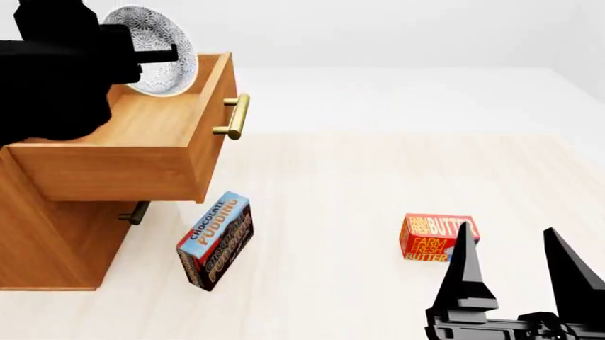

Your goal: Put the bowl in the top drawer of the cabinet.

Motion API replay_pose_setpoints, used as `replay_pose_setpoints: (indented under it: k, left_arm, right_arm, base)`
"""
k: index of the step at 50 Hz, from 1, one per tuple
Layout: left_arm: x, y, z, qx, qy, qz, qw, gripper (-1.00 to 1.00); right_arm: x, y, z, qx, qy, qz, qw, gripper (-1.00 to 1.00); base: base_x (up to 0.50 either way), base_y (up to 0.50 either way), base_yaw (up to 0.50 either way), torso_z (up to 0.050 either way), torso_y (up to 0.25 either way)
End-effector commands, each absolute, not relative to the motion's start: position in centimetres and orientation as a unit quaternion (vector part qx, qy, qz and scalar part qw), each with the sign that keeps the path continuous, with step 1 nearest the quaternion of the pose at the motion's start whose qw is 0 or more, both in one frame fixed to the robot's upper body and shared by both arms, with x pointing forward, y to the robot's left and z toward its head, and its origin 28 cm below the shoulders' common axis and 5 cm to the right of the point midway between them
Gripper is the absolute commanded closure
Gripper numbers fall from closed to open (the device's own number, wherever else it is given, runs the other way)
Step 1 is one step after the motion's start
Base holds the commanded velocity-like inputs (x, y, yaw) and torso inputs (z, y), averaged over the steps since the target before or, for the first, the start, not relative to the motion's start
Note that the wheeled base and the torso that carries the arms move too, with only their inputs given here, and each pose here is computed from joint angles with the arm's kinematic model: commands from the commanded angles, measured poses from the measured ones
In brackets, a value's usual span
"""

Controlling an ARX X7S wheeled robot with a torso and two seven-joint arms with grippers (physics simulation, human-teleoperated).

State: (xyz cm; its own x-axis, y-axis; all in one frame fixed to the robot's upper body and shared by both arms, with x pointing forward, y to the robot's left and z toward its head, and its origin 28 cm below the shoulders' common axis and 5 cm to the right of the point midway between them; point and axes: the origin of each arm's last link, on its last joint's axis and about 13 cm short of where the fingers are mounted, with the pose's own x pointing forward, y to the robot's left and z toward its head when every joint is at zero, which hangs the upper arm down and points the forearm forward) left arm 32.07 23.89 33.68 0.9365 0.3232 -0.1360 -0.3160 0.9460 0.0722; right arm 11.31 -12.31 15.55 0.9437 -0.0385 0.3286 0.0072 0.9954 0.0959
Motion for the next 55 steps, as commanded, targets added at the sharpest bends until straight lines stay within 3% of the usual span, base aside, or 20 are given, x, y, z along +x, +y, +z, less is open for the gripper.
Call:
replay_pose_setpoints:
  k: [1, 23, 55]
  left_arm:
    - [32.9, 24.0, 32.9, 0.041, 0.076, 0.192, 0.978, 1.0]
    - [34.2, 25.2, 31.5, 0.071, 0.094, 0.255, 0.96, 1.0]
    - [37.2, 24.5, 29.4, 0.139, 0.149, 0.236, 0.95, 1.0]
  right_arm:
    - [11.3, -12.4, 15.4, 0.048, -0.167, -0.012, 0.985, -1.0]
    - [11.3, -12.4, 15.3, 0.048, -0.165, -0.013, 0.985, -1.0]
    - [11.6, -12.4, 15.4, 0.042, -0.163, -0.015, 0.986, -1.0]
  base:
    - [0.0, 0.0, 0.0, 0.0, 0.0]
    - [0.0, 0.0, 0.0, 0.0, 0.0]
    - [0.0, 0.0, 0.0, 0.0, 0.001]
